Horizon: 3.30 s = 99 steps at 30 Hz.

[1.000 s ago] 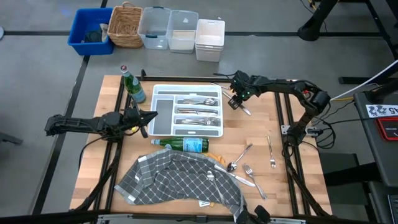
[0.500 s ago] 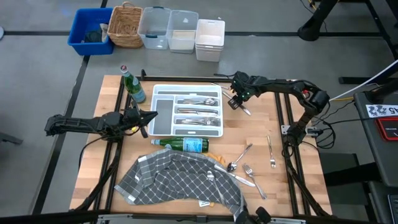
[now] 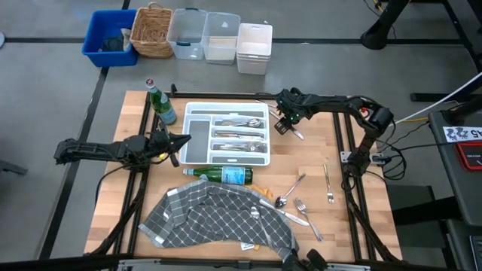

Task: Sort silverware
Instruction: Put the silver table knife into the silverware tray

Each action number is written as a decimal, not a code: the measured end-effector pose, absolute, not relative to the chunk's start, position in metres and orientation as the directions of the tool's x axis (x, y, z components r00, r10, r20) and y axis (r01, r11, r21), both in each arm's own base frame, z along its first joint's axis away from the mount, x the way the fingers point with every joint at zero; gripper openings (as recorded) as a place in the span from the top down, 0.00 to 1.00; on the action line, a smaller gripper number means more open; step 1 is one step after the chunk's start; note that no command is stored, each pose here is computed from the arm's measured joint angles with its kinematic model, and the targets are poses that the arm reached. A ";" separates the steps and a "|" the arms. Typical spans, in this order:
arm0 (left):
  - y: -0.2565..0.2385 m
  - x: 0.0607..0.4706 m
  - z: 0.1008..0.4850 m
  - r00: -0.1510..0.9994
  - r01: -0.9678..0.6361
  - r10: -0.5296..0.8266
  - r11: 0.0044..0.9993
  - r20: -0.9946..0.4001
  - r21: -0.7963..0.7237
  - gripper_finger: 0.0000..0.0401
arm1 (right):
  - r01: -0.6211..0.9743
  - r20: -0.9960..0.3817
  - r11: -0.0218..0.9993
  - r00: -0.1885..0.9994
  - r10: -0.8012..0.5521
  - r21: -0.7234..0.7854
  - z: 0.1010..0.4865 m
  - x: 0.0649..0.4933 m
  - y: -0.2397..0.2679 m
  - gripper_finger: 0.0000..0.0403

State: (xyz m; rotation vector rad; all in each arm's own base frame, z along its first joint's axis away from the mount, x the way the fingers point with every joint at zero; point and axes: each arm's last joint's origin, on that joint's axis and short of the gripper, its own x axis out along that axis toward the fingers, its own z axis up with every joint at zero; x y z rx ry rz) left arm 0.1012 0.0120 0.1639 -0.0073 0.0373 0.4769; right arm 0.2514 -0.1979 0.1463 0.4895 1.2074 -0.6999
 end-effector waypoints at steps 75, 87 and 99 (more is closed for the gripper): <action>0.012 0.101 0.164 0.888 -0.459 0.459 0.888 -0.037 0.002 0.95 | 0.722 -0.925 0.683 0.171 -0.339 -0.117 0.217 0.273 -0.218 0.87; 0.012 0.101 0.164 0.888 -0.459 0.459 0.888 -0.038 0.002 0.95 | 0.483 -0.821 0.866 0.542 -0.179 0.130 0.255 0.322 -0.190 0.87; 0.012 0.101 0.164 0.888 -0.459 0.459 0.888 -0.038 0.001 0.95 | 0.116 -0.714 0.992 0.692 -0.109 -0.040 0.250 0.378 -0.127 0.87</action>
